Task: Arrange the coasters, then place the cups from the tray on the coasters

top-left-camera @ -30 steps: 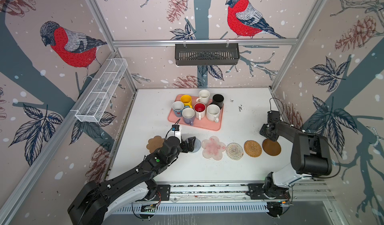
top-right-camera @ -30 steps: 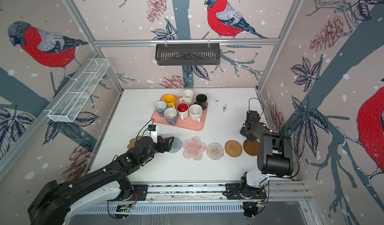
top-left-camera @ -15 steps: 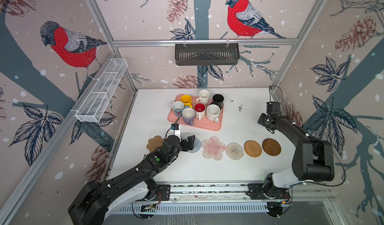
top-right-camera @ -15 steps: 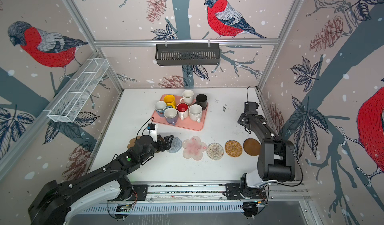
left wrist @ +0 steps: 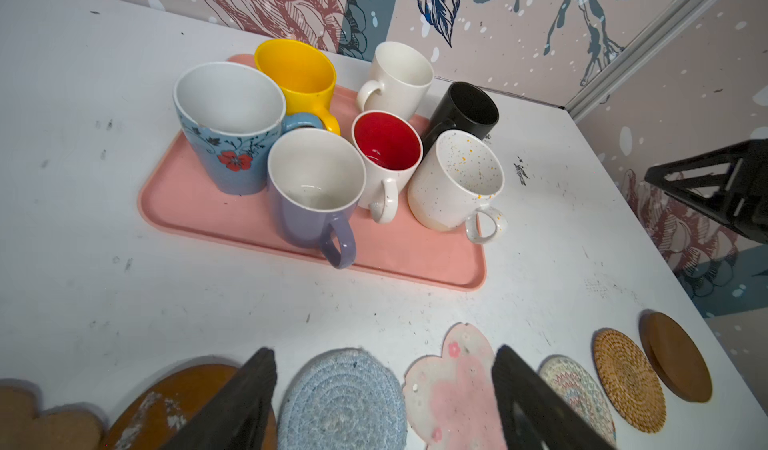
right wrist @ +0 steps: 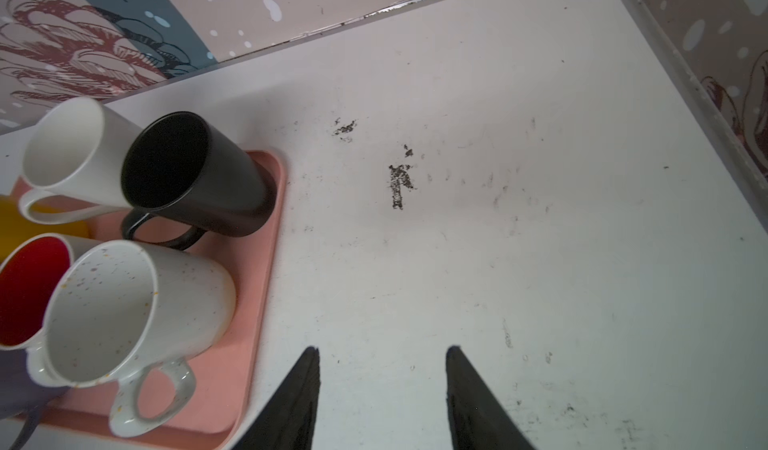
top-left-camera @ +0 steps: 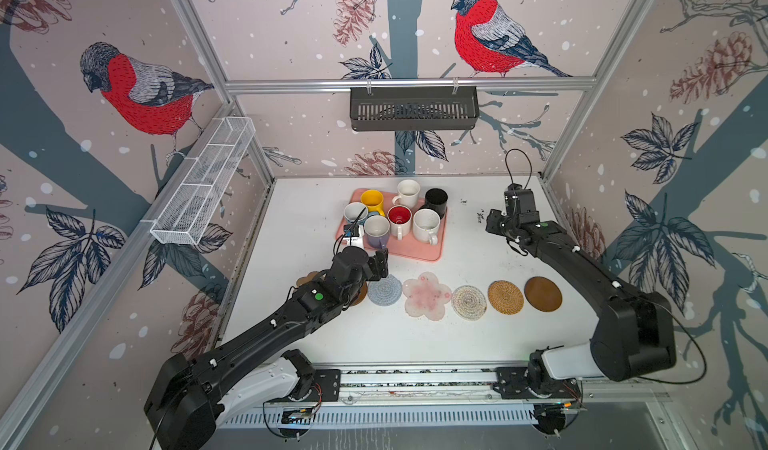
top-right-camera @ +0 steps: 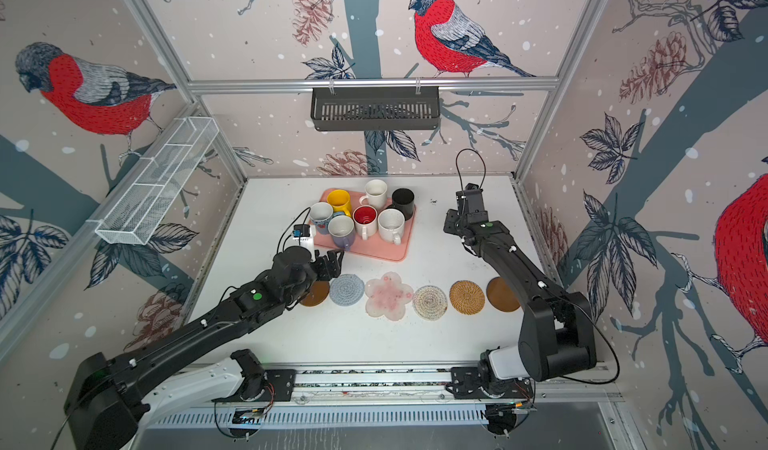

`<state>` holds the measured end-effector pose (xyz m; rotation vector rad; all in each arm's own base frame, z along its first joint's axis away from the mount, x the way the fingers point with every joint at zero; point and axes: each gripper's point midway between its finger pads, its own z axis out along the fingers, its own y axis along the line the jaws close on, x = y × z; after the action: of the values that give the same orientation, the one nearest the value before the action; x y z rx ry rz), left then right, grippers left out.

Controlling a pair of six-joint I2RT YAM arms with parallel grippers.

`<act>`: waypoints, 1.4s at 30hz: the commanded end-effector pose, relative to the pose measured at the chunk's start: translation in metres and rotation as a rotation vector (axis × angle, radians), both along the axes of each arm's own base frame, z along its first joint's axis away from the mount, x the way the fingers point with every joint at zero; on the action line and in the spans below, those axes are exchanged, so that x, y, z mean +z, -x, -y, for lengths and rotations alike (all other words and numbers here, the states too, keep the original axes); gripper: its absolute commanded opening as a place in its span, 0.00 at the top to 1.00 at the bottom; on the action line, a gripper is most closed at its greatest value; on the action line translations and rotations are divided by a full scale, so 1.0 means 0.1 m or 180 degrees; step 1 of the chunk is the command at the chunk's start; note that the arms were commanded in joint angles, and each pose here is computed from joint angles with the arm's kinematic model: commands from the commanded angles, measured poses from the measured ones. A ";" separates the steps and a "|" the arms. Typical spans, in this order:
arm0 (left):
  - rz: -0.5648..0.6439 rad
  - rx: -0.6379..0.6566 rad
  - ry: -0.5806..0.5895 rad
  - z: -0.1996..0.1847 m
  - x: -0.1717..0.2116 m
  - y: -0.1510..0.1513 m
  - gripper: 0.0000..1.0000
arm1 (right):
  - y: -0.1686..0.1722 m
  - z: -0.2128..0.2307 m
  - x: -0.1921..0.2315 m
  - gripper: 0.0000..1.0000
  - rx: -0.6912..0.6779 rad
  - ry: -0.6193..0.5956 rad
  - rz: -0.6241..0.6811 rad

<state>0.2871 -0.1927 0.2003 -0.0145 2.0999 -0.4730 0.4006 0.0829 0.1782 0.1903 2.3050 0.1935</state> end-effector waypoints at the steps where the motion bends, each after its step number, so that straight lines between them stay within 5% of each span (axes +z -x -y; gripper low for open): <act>1: -0.0165 0.0216 -0.0382 -0.14 -0.06 -0.07 0.19 | 0.05 -0.21 0.09 0.49 0.0147 -0.0201 0.0185; 7: -0.0400 0.0265 -0.0493 -0.08 -0.08 -0.27 0.28 | 0.31 -0.37 0.15 0.44 0.0246 -0.0467 0.0511; 18: -0.0801 0.0290 -0.0649 0.12 -0.36 -0.63 0.29 | 0.60 -0.44 0.16 0.33 0.0376 -0.0774 0.0799; 42: -0.1403 0.0405 -0.0786 0.20 -1.07 -1.11 0.42 | 0.69 -0.45 0.21 0.30 0.0347 -0.1013 0.0854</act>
<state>0.3978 -0.2094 0.0944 -0.1214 2.5418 -0.1223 0.3305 0.1246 0.1912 0.1917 2.0404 0.5764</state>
